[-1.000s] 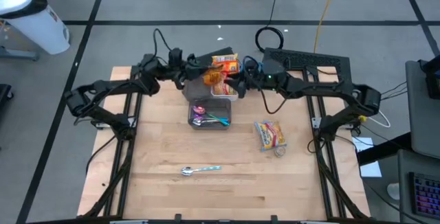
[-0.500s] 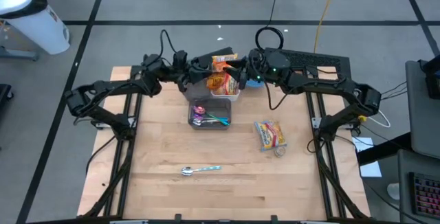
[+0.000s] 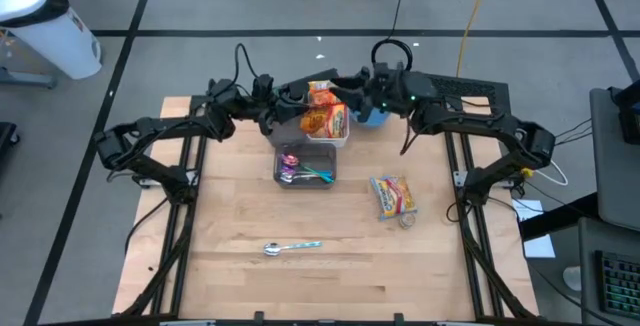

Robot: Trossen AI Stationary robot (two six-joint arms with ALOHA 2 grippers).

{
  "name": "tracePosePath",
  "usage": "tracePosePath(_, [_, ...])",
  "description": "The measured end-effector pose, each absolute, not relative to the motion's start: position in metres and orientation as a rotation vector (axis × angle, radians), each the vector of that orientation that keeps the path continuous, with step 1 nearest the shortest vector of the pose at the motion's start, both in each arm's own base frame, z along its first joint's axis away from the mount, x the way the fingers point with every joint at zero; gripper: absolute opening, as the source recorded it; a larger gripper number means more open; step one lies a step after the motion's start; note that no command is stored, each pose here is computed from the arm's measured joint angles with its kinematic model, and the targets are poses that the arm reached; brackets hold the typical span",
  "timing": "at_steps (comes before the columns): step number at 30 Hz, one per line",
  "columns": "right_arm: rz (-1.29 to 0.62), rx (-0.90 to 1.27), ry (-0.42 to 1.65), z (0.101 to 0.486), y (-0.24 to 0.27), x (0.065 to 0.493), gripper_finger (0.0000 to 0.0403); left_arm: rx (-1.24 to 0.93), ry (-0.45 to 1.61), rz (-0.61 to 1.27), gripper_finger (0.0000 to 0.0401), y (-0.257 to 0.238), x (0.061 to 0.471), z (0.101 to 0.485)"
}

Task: Pick & Place Food Item
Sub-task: Put the orange seasoning pack into the top black bin

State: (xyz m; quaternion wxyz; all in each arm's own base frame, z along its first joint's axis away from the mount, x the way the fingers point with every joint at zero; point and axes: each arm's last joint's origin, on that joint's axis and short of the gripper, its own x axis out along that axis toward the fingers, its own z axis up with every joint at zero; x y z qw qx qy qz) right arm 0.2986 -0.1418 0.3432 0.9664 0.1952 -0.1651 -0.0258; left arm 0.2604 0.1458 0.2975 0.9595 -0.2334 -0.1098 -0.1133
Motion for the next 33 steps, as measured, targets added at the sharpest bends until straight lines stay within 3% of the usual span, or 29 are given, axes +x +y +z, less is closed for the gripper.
tracePosePath(28, [0.006, 0.406, -0.124, 0.324, -0.127, 0.31, 0.0205, -0.471, -0.229, -0.219, 0.0003, 0.146, 0.26, 0.298])
tracePosePath(33, [0.025, 0.416, -0.092, 0.321, -0.126, 0.31, 0.0178, -0.472, -0.232, -0.213, 0.0003, 0.146, 0.26, 0.298])
